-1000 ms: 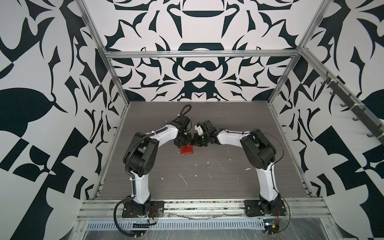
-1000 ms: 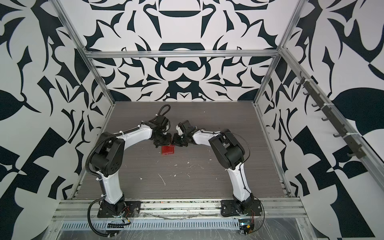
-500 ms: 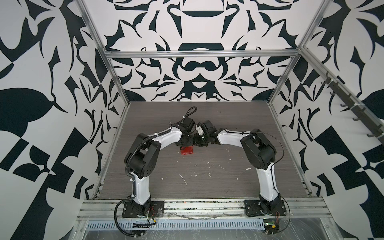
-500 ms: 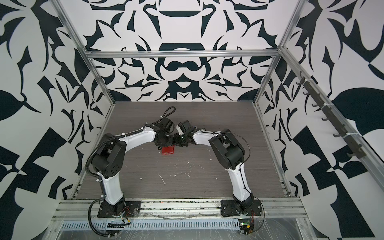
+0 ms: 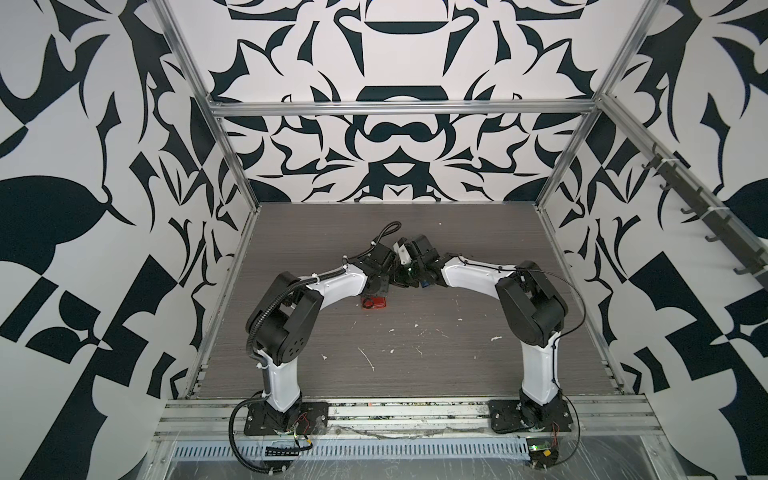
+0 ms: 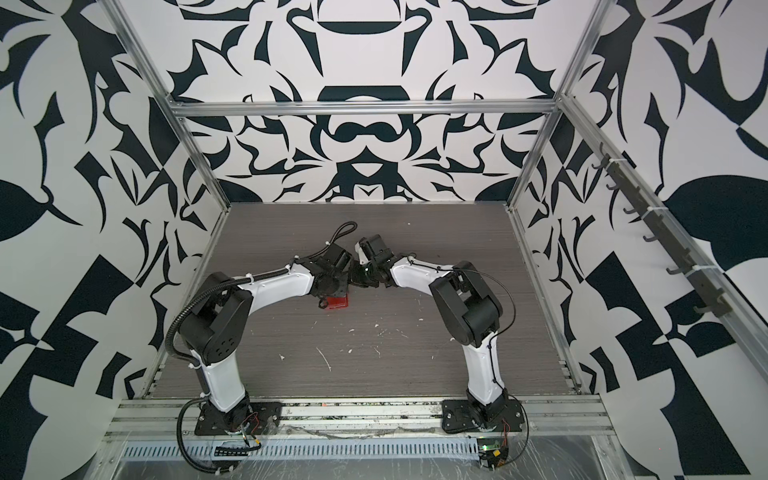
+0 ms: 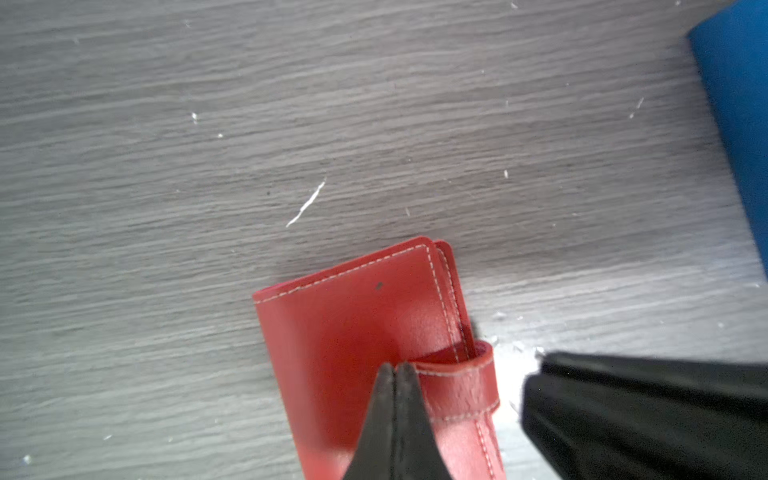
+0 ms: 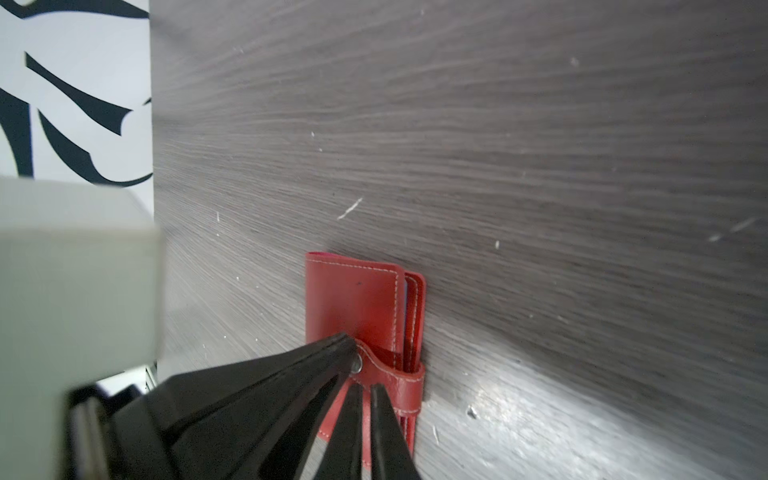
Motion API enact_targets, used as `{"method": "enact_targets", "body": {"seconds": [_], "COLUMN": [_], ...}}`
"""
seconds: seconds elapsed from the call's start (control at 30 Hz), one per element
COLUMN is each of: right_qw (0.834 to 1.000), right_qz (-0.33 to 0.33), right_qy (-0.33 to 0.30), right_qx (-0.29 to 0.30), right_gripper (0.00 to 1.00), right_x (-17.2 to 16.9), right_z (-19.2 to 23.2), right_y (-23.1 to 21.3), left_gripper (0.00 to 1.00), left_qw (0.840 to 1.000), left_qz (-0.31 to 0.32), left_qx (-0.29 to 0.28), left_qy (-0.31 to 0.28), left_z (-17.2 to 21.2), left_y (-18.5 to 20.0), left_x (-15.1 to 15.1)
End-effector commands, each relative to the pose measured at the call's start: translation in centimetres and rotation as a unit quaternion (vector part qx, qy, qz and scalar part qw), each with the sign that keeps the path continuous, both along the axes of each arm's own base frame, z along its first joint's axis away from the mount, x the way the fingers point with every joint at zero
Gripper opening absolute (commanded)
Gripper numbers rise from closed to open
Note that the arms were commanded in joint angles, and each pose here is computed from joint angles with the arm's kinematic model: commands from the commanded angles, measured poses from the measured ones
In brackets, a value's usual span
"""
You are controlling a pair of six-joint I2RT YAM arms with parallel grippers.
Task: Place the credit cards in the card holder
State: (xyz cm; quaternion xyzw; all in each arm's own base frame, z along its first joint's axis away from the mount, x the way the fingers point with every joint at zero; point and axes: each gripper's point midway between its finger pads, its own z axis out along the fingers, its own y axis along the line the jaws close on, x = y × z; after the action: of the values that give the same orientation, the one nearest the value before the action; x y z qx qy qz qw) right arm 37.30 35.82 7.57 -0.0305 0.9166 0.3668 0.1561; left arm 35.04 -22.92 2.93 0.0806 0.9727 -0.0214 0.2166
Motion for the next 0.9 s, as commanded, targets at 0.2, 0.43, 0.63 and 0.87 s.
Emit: {"method": "enact_targets", "body": {"seconds": [0.2,0.43,0.63,0.87], "right_qw": [0.998,0.992,0.980,0.946], "right_qz": [-0.009,-0.026,-0.057,-0.115], "right_qy": [-0.042,-0.070,-0.115,-0.163], "right_qx": [-0.043,-0.103,-0.153,-0.257], "right_gripper": [0.11,0.12,0.12,0.14], "right_x": [0.2,0.1,0.3,0.8], "right_z": [2.3,3.1,5.2,6.7], "right_y": [-2.4,-5.2,-8.7,-15.2], "left_gripper": [0.09,0.27,0.36,0.46], "left_qw": [0.994,0.997,0.996,0.995], "left_qz": [-0.012,-0.023,-0.018,0.023], "left_qx": [0.006,-0.047,-0.082,-0.092], "left_qy": [0.105,0.062,0.027,-0.021], "left_z": [-3.4,1.9,5.6,8.9], "left_y": [0.8,-1.3,-1.2,2.7], "left_x": [-4.6,-2.7,-1.8,-0.9]}}
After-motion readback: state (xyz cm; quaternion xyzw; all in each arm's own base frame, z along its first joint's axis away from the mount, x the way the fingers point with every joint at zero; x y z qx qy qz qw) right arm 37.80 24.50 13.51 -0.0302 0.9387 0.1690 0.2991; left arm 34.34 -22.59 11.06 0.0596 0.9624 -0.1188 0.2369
